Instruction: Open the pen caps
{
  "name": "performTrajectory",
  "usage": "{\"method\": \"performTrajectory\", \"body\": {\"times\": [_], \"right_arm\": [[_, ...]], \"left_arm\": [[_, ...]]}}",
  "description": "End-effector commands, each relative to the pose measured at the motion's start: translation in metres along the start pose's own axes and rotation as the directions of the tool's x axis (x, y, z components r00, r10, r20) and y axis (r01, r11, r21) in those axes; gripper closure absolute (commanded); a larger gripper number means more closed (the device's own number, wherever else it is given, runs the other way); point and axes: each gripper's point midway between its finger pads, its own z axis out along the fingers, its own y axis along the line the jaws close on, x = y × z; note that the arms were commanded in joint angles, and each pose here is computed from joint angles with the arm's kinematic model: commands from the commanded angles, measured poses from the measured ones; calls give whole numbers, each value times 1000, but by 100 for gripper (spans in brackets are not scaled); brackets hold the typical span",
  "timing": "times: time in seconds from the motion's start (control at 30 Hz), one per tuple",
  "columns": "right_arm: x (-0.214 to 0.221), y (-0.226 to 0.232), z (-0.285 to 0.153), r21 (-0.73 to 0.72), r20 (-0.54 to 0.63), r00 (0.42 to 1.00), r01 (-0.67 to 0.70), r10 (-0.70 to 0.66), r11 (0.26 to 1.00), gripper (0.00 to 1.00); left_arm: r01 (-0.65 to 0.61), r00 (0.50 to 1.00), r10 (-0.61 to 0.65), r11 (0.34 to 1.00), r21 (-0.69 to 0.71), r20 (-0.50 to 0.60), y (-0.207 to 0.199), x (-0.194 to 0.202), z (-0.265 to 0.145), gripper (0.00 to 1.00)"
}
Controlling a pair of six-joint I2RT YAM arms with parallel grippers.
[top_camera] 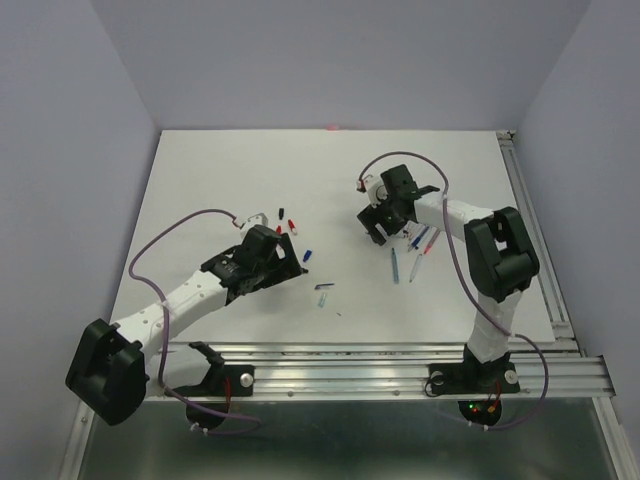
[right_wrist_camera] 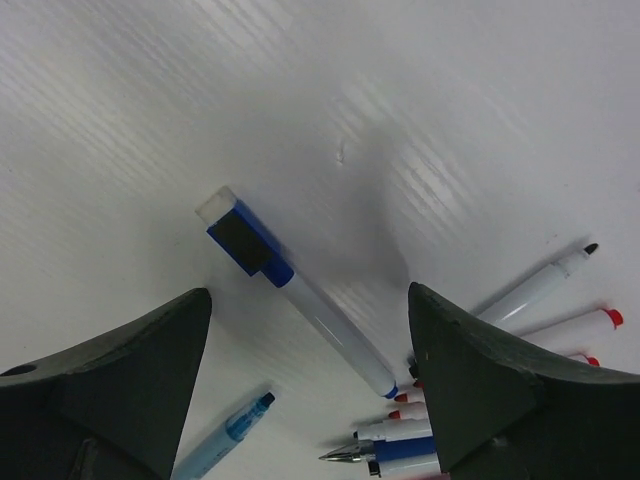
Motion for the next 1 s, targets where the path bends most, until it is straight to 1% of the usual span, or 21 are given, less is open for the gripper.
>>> {"method": "performTrajectory", "body": {"times": [0.0, 0.07, 0.17, 0.2, 0.23, 0.27, 0.33, 0.37, 0.43, 0.63, 0.7, 0.73, 0.77, 0.83, 0.93, 0.97], "right_arm": [[-2, 8, 9, -63, -12, 997, 72, -73, 995, 17], [8, 11, 19, -85, -43, 996, 77, -81, 993, 21], [10, 10, 27, -83, -49, 995, 78, -82, 994, 25], [14, 11, 33, -93, -60, 995, 73, -79, 993, 28], [13, 14, 35, -113, -55, 995, 74, -81, 991, 33], [11, 15, 37, -120, -53, 995, 73, -80, 990, 44], [11, 15, 40, -126, -50, 996, 64, -71, 990, 59], [10, 17, 42, -130, -42, 996, 70, -76, 989, 70], [6, 17, 42, -133, -22, 996, 84, -88, 988, 76], [-11, 13, 39, -131, 32, 990, 140, -137, 981, 81], [-24, 6, 36, -105, 50, 988, 149, -144, 983, 87], [-30, 4, 34, -94, 61, 988, 149, -144, 984, 87], [-37, 1, 29, -82, 76, 987, 151, -145, 985, 89], [-55, -4, 18, -49, 120, 985, 130, -123, 990, 91], [-76, -3, -6, -35, 186, 979, 96, -88, 995, 92], [-85, 1, -20, -33, 232, 970, 79, -69, 996, 92]], "left_arm": [[-23, 999, 23, 1000, 3, 30, -7, -11, -3, 1], [-27, 999, 27, 1000, 1, 27, -7, -11, -3, 1], [-28, 999, 28, 1000, 4, 28, -9, -12, -2, 1], [-34, 999, 34, 999, 4, 26, -9, -11, -2, 1], [-32, 999, 32, 999, 7, 26, -10, -12, -2, 1], [-34, 999, 34, 999, 7, 26, -10, -12, -1, 1], [-35, 999, 35, 999, 7, 19, -10, -11, -1, 1], [-35, 999, 34, 999, 10, 19, -11, -11, -1, 1], [-35, 999, 35, 999, 18, 19, -12, -11, -1, 1], [-36, 999, 36, 999, 26, 15, -13, -10, -2, 1], [-34, 999, 33, 999, 32, 18, -15, -11, -3, 1], [-35, 999, 35, 999, 34, 18, -15, -11, -3, 1], [-35, 999, 34, 999, 42, 16, -16, -11, -4, 1], [-39, 999, 37, 996, 76, 26, -23, -14, -6, 1], [-43, 999, 39, 989, 140, 30, -34, -15, -13, 1], [-38, 999, 32, 985, 171, 38, -40, -17, -16, 1]]}}
